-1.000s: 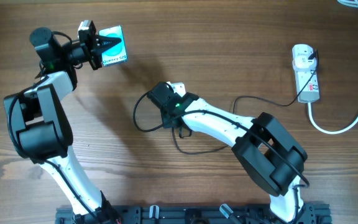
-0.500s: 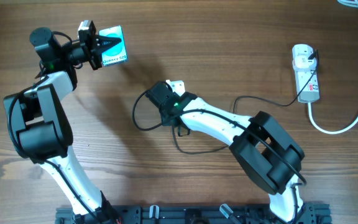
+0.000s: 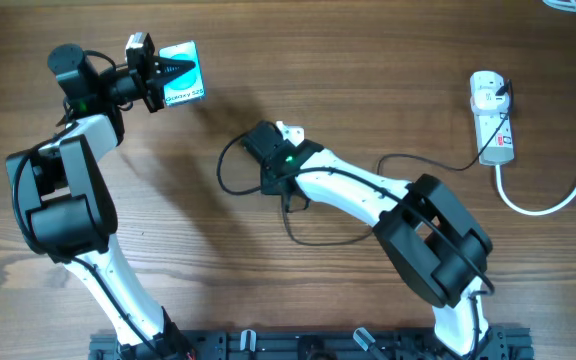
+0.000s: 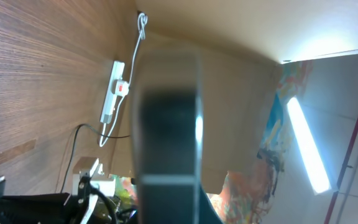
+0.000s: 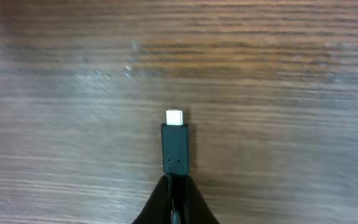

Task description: Plug charger to phone and switch on socket

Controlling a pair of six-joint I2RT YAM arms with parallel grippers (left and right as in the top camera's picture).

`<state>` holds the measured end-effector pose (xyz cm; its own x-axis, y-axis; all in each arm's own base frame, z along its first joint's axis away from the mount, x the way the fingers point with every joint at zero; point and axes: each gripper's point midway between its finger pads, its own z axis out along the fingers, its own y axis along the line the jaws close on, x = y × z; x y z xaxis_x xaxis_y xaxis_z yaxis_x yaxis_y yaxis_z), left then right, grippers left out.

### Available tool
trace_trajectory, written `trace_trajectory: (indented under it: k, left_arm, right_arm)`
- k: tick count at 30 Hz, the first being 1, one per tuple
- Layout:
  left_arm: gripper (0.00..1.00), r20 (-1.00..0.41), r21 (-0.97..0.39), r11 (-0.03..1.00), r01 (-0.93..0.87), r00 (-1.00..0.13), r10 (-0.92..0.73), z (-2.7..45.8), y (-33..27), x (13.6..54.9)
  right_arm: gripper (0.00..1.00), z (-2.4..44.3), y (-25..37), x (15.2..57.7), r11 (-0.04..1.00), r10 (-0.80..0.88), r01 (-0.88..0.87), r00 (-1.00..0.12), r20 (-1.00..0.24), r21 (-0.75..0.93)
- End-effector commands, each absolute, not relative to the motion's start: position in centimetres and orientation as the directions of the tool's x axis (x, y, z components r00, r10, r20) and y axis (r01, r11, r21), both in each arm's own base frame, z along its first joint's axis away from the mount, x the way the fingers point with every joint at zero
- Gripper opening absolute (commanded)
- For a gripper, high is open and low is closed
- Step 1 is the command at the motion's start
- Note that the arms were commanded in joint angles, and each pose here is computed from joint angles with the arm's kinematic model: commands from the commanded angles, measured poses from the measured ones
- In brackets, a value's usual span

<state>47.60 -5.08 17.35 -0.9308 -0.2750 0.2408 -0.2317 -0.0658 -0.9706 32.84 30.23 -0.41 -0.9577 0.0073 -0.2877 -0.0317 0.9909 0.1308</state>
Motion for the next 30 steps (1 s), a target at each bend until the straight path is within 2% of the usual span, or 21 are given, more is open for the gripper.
trace_trajectory:
  k: [1, 6, 15, 25, 30]
  left_arm:
    - [0.04, 0.189, -0.982, -0.048, -0.183, -0.95, -0.25, 18.1, -5.3, 47.5]
    - [0.04, 0.189, -0.982, -0.048, -0.183, -0.95, -0.25, 18.1, -5.3, 47.5]
    - [0.04, 0.183, -0.983, -0.047, -0.177, -0.951, -0.25, 18.1, -5.3, 47.5]
    - [0.04, 0.049, -0.999, -0.009, -0.049, -0.984, -0.174, 18.8, -9.2, 46.8]
    - [0.04, 0.003, -1.0, -0.001, -0.003, -0.993, -0.119, 18.9, -12.0, 46.3]
  right_arm:
    - [0.05, -5.0, 30.6, 30.0, 0.97, 0.046, 0.032, -0.998, -0.051, 0.242]
    - [0.05, -3.1, 30.1, 31.4, 0.955, 0.092, 0.07, -0.994, -0.063, 0.287]
    - [0.04, 3.4, 31.1, 32.8, 0.928, 0.013, -0.066, -0.978, -0.207, 0.368]
    - [0.05, 11.1, 31.5, 31.6, 0.857, -0.139, -0.284, -0.931, -0.338, 0.43]
    - [0.04, 13.2, 29.7, 31.1, 0.856, -0.165, -0.314, -0.919, -0.359, 0.411]
